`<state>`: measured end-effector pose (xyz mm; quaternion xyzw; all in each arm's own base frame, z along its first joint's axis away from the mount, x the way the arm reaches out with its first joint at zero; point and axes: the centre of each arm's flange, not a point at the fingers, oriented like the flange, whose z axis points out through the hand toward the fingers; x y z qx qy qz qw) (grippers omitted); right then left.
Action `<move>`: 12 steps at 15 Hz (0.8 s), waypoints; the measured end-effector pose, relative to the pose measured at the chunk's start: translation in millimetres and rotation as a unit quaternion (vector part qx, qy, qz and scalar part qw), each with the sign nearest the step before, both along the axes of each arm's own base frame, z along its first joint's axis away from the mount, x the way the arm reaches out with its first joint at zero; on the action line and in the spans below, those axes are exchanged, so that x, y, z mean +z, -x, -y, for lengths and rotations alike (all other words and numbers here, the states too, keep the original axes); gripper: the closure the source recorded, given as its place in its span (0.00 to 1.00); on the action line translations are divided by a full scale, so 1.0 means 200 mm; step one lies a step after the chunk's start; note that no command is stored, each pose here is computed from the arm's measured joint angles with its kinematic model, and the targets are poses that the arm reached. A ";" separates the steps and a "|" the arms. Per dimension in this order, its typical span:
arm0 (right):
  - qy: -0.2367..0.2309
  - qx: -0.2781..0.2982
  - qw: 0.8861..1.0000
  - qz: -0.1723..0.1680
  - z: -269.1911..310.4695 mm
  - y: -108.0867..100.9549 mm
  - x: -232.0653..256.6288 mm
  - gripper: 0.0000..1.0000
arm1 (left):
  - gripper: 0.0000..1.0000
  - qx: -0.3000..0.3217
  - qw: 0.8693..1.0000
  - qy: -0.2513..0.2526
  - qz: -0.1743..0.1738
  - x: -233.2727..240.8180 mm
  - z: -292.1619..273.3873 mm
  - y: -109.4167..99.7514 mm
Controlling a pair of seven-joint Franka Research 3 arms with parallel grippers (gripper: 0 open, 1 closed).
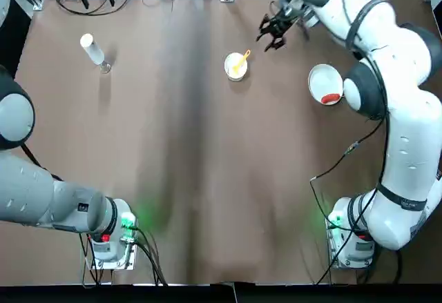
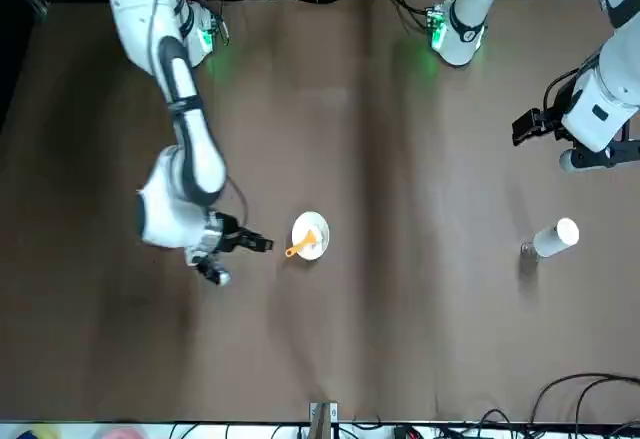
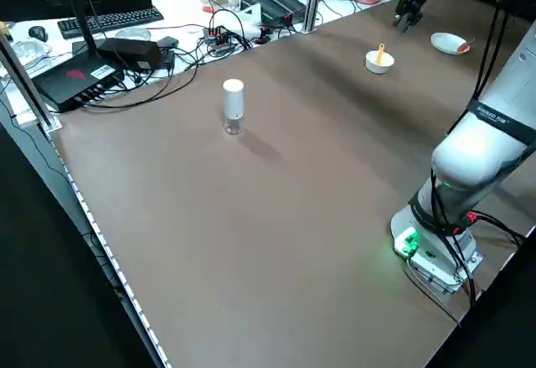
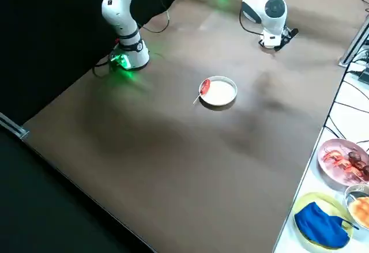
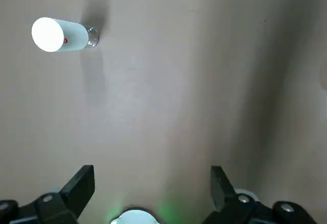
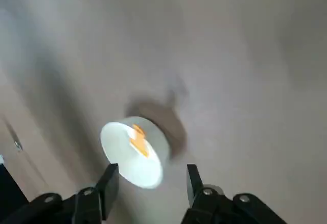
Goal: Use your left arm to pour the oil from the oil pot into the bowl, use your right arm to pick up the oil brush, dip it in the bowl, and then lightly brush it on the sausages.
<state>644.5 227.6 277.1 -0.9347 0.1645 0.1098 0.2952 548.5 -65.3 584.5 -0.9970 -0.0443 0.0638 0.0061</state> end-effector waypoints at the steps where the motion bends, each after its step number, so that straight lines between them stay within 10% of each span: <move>1: 0.003 0.015 1.000 -0.008 0.12 -0.01 0.08 0.39 | 0.00 0.000 1.000 0.000 0.000 0.00 0.00 0.00; 7: 0.034 0.081 0.996 -0.035 0.61 0.03 0.65 0.36 | 0.00 0.000 1.000 0.000 -0.002 -0.01 0.00 -0.01; 12: 0.105 0.122 0.987 -0.001 0.75 0.13 1.05 0.00 | 0.00 0.002 1.000 -0.001 -0.005 -0.03 0.00 -0.01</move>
